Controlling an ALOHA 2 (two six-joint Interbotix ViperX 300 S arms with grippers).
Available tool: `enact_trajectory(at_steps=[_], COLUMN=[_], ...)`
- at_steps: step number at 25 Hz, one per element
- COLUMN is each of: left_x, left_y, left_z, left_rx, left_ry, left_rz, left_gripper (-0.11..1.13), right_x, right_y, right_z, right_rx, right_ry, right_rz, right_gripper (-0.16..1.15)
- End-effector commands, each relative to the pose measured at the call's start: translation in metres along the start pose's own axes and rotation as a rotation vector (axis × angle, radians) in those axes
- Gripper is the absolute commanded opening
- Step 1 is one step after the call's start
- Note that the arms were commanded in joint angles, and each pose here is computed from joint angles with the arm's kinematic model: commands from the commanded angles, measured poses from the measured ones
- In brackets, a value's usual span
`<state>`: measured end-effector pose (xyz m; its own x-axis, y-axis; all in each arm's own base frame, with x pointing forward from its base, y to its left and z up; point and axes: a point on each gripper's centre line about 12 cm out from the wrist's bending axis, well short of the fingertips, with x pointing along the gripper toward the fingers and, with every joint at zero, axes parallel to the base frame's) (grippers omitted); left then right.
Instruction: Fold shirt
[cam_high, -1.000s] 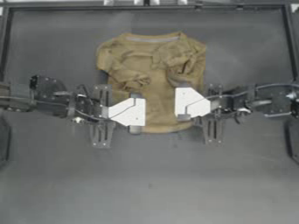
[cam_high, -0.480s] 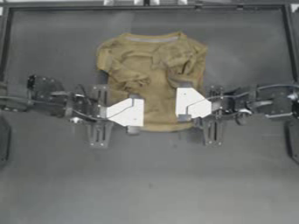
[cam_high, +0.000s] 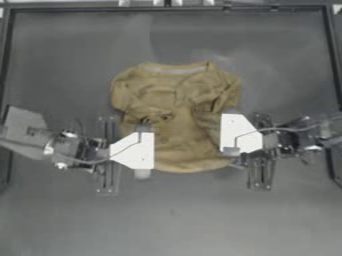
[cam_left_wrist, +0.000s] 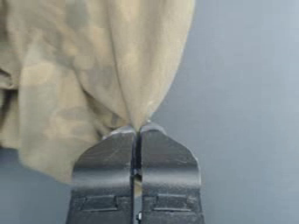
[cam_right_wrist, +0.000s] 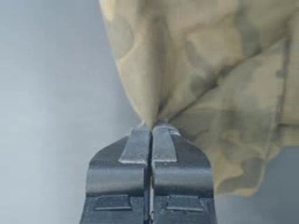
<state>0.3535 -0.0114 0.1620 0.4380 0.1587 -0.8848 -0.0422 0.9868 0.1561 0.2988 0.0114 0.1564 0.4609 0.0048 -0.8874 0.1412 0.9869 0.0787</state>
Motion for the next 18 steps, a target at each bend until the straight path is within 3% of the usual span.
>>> enact_trajectory(at_steps=[1, 11, 18], left_x=[-0.035, -0.075, -0.086], left_y=[-0.012, -0.052, -0.041], left_z=[0.01, 0.015, 0.022], left_rx=[0.005, -0.033, -0.066], left_ry=[-0.065, -0.06, -0.061], left_rz=[0.035, 0.072, 0.111], left_gripper=[0.05, 0.05, 0.05], right_x=[-0.024, -0.06, -0.076], right_y=[0.017, 0.048, 0.052], right_z=[0.006, 0.006, 0.019], right_rx=[0.0, 0.058, 0.101], right_ry=[-0.057, -0.131, -0.156], right_rz=[-0.008, -0.117, -0.143], right_gripper=[0.08, 0.08, 0.08])
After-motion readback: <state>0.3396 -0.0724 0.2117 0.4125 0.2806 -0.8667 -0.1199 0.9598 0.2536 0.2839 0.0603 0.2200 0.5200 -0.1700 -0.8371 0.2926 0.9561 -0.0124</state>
